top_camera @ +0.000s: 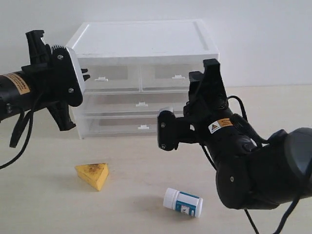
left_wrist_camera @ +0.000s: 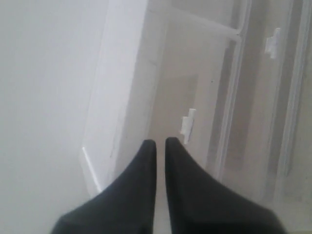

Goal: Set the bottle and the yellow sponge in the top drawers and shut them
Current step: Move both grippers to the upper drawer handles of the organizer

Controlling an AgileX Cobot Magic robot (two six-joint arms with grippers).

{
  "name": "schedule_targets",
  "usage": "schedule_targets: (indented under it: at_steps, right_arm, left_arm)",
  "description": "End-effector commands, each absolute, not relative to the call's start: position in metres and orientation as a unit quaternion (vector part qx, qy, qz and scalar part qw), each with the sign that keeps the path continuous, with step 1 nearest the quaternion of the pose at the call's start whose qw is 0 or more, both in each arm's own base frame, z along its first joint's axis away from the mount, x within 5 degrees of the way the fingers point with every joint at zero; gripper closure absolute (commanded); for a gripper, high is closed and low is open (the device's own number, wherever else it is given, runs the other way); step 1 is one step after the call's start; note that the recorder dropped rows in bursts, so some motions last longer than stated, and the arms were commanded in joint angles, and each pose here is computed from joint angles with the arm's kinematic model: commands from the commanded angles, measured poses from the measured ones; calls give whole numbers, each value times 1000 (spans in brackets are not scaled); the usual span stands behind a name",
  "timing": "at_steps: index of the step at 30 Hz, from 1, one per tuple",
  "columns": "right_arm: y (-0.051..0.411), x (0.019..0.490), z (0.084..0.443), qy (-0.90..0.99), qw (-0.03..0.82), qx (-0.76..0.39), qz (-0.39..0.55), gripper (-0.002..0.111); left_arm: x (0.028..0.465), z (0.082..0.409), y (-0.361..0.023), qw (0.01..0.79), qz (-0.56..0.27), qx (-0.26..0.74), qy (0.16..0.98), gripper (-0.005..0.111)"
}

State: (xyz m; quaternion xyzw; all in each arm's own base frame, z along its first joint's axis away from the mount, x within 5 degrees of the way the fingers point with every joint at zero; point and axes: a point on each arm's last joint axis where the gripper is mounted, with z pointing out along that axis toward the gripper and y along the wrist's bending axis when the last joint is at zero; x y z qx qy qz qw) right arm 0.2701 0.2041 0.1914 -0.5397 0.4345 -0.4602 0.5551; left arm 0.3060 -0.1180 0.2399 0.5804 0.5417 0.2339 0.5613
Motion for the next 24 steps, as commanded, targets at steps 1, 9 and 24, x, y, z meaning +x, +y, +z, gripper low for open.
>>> schedule_targets:
  at_steps: [1, 9, 24]
  right_arm:
    - [187, 281, 194, 477, 596, -470, -444, 68]
    - [182, 291, 194, 464, 619, -482, -411, 68]
    - [189, 293, 188, 489, 610, -505, -366, 68]
  left_arm:
    - [322, 217, -124, 542, 237, 599, 540, 103]
    - [344, 201, -130, 549, 274, 597, 518, 103]
    - [375, 194, -127, 530, 350, 569, 522, 103]
